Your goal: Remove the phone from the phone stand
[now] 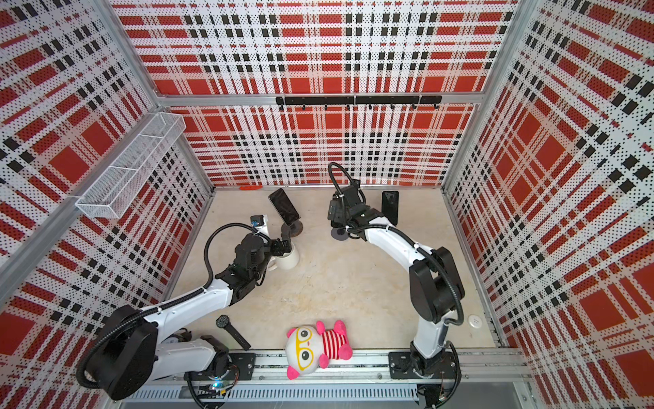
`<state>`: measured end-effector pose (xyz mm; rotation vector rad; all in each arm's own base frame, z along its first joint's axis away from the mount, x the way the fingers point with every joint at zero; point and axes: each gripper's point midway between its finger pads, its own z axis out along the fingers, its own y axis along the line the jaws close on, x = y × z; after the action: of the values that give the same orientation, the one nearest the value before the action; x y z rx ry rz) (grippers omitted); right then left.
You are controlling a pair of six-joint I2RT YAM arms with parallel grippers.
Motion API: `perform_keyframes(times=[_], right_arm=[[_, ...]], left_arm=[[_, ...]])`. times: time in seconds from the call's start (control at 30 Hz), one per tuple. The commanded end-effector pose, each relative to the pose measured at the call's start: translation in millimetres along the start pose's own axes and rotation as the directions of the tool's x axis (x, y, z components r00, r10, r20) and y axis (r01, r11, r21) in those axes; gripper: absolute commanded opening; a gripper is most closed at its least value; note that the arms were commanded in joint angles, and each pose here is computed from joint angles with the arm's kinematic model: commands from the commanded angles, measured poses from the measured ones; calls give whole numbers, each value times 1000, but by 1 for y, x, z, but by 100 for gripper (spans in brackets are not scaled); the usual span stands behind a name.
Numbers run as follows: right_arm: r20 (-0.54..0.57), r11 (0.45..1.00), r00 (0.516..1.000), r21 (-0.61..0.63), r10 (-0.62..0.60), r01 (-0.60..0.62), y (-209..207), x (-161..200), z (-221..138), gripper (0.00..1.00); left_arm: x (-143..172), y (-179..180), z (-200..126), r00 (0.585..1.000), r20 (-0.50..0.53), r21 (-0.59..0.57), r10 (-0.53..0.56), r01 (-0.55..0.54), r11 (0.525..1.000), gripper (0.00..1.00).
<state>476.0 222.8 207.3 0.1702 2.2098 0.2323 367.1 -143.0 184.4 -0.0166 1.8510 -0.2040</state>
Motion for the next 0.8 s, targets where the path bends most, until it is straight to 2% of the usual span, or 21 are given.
perform_keyframes(times=[0.0, 0.3, 0.43, 0.77], right_arm=[[-5, 993, 1000, 114, -6, 6, -10, -8, 5, 100], [22, 990, 998, 131, -52, 48, 11, -40, 22, 100], [51, 978, 996, 198, -69, 57, 6, -48, 33, 100], [42, 959, 996, 277, -80, 65, 8, -44, 58, 100]], left_arm=[[12, 3, -6, 999, 12, -1, 41, -41, 999, 98], [13, 18, -16, 996, 55, -44, 65, -63, 997, 98], [13, 24, -21, 995, 73, -74, 65, -59, 995, 98], [11, 29, -26, 993, 113, -84, 34, -24, 996, 98]])
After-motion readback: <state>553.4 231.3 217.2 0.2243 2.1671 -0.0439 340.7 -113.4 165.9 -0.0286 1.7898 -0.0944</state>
